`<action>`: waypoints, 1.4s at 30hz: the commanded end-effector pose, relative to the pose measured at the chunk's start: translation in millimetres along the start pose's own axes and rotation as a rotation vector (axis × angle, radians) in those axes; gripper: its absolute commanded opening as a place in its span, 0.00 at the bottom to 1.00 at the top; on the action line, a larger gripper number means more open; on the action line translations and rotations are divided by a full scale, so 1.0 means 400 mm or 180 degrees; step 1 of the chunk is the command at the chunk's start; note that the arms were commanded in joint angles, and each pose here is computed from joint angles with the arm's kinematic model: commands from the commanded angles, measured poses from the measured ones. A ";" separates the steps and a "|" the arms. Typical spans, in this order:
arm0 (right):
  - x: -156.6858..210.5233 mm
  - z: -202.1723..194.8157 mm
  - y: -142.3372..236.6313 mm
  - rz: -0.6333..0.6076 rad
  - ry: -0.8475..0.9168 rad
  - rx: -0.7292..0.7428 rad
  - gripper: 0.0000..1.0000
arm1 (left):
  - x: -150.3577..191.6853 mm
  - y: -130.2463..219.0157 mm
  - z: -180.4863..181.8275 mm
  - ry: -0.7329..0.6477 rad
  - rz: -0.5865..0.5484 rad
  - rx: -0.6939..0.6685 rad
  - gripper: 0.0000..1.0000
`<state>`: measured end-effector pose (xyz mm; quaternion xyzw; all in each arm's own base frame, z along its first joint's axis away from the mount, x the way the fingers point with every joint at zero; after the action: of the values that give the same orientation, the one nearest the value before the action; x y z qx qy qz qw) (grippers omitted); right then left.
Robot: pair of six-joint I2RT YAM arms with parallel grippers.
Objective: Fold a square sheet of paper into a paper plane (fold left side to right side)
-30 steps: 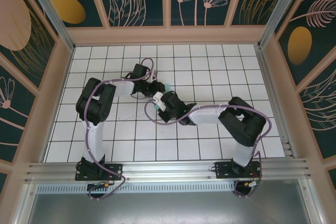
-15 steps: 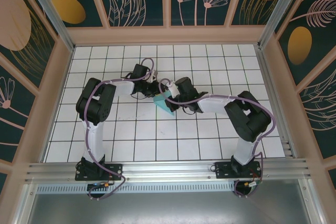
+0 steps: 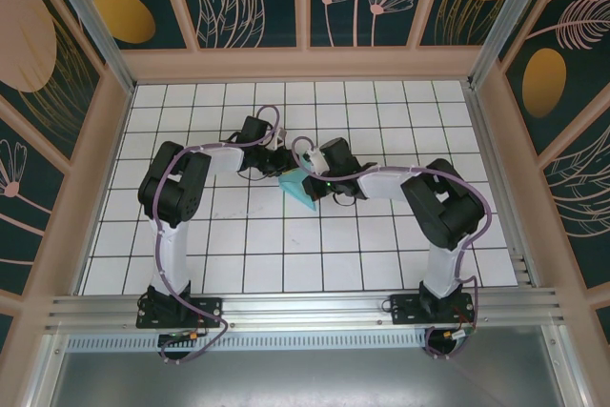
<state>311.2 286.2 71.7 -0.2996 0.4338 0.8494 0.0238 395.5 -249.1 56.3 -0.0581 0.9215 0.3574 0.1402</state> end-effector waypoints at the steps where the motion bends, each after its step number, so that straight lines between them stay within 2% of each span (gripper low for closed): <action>1: -0.013 0.000 -0.005 0.0019 -0.0123 -0.0075 0.00 | 0.038 -0.038 0.046 0.0048 0.0166 -0.0216 0.26; 33: 0.005 -0.029 -0.035 0.0188 -0.0216 0.0021 0.00 | 0.035 -0.038 0.039 0.0029 0.0162 -0.0193 0.26; 42: 0.052 -0.044 -0.041 0.0373 -0.0304 0.0073 0.00 | -0.021 -0.001 -0.005 -0.0138 0.0073 -0.0221 0.32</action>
<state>317.5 286.3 59.1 -0.2706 0.4413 0.8554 0.0177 399.4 -252.1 61.3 -0.0544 0.9152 0.3707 0.1484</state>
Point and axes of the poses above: each hand's point on the last joint's axis, 136 mm out from that joint toward the fingers, its own y axis back along the fingers, its own z axis along the line the jaws close on, x = y × z, the point moved 5 cm from there along y, back along the fingers, and after that the axes turned 9 degrees about -y, right-handed, at the moved point
